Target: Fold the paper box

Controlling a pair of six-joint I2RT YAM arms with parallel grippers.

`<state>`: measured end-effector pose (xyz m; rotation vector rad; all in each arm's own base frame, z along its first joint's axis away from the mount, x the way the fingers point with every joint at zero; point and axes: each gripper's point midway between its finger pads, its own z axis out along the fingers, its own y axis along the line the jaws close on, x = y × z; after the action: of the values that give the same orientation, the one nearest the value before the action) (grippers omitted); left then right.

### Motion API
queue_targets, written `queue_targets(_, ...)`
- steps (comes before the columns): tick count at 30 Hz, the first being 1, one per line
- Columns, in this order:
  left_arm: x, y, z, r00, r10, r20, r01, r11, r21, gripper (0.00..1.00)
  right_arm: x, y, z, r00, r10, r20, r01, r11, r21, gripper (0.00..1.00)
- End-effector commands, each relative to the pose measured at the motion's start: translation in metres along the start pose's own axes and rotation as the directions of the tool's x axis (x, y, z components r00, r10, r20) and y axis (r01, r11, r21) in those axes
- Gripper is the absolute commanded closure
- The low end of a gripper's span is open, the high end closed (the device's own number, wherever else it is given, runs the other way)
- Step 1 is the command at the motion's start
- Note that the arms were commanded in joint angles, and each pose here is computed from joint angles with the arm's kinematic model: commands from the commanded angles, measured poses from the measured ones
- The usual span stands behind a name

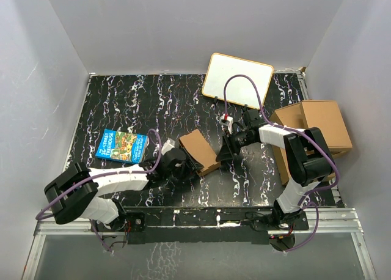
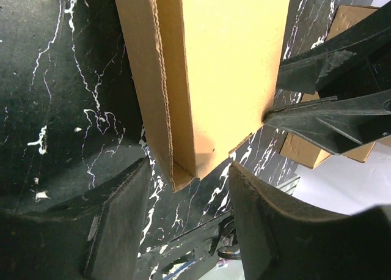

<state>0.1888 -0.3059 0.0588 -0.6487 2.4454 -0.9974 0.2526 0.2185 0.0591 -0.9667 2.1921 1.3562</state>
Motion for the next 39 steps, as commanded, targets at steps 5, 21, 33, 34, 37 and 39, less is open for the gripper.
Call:
queue_targets(5, -0.002, -0.006, -0.004, 0.998, -0.031, 0.051, 0.034, 0.997, -0.071, 0.53, -0.016, -0.005, 0.002, 0.999, -0.041, 0.014, 0.041, 0.999, 0.019, 0.59)
queue_targets(21, 0.005, -0.008, 0.006, 0.998, -0.023, 0.06, 0.029, 0.994, -0.104, 0.74, -0.012, -0.002, 0.007, 0.999, -0.039, 0.001, 0.039, 0.999, 0.007, 0.67)
queue_targets(33, 0.007, -0.01, 0.002, 0.998, -0.021, 0.054, 0.026, 0.994, -0.103, 0.86, -0.012, -0.001, 0.008, 0.999, -0.033, -0.005, 0.033, 0.999, 0.002, 0.67)
queue_targets(34, 0.006, -0.011, 0.0, 0.998, -0.015, 0.055, 0.021, 0.995, -0.101, 0.84, -0.013, -0.001, 0.008, 0.999, -0.034, -0.006, 0.034, 0.999, 0.003, 0.67)
queue_targets(37, 0.001, -0.011, -0.008, 0.997, 0.052, 0.062, -0.046, 0.995, -0.091, 0.76, -0.015, -0.002, 0.007, 0.999, -0.039, -0.007, 0.039, 0.999, 0.011, 0.65)
queue_targets(39, -0.003, -0.015, -0.018, 0.988, 0.14, 0.068, -0.136, 0.989, -0.064, 0.65, -0.016, -0.003, 0.007, 0.999, -0.044, -0.008, 0.044, 0.999, 0.014, 0.63)
